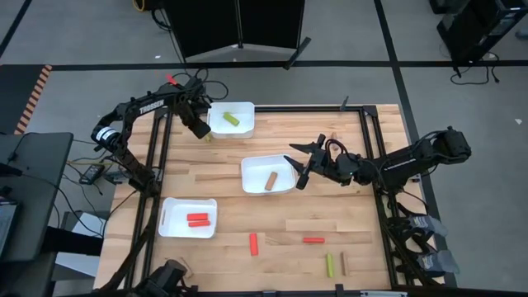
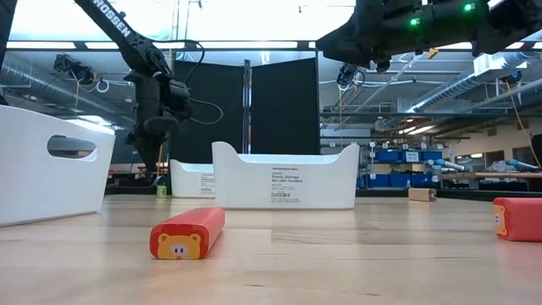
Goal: Sort blocks
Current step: Put the green block into the top white bin
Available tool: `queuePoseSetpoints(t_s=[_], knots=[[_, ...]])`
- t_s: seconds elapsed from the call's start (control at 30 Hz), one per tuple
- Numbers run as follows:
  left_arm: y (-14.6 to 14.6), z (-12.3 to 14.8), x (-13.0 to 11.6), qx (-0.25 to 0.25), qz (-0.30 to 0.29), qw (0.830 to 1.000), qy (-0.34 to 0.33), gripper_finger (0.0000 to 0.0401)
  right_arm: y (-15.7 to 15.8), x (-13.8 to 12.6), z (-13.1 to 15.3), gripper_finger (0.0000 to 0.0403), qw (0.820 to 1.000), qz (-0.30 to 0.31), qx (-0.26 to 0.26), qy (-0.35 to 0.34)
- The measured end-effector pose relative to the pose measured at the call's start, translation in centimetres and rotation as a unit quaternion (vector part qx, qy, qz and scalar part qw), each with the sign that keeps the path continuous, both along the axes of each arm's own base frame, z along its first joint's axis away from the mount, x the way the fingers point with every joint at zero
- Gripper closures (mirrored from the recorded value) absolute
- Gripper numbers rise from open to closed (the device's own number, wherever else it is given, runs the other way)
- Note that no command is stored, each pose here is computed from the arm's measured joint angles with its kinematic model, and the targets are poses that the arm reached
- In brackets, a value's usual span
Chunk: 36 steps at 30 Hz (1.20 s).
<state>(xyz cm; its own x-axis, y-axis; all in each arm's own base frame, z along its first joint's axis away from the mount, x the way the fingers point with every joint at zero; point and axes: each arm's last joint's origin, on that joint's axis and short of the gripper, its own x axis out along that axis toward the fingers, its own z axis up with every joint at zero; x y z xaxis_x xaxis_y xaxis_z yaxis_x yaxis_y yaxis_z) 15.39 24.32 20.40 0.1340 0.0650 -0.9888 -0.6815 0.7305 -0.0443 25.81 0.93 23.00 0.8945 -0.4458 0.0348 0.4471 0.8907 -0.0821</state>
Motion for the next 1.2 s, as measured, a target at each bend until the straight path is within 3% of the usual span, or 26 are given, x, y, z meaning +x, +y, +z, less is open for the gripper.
queuePoseSetpoints(t_s=[0.43, 0.63, 0.77, 0.87, 1.1, 1.2], knots=[[0.1, 0.0, 0.0, 0.005, -0.012, 1.0, -0.003, 0.0387, 0.0, 0.0, 0.0, 0.0193, 1.0, 0.0, 0.0, 0.002], [0.0, -1.1, 0.0, 0.018, -0.013, 1.0, -0.009, 0.034, 0.0, 0.0, 0.0, 0.0193, 1.0, 0.0, 0.001, 0.001], [0.2, -1.7, 0.0, 0.034, 0.027, 0.999, -0.016, 0.0321, 0.0, 0.0, 0.0, 0.0195, 1.0, 0.0, 0.001, 0.001], [0.6, -1.7, -0.3, 0.05, 0.048, 0.997, -0.015, 0.033, 0.0, 0.0, 0.0, 0.0194, 1.0, 0.0, 0.001, 0.001], [1.6, -1.6, -0.8, 0.081, 0.095, 0.992, -0.026, 0.0392, 0.0, 0.0, 0.0, 0.0196, 1.0, 0.0, 0.003, 0.0], [1.7, -1.5, -0.7, 0.085, 0.107, 0.99, -0.032, 0.0393, 0.0, 0.0, 0.0, 0.0196, 1.0, 0.0, 0.003, 0.0]])
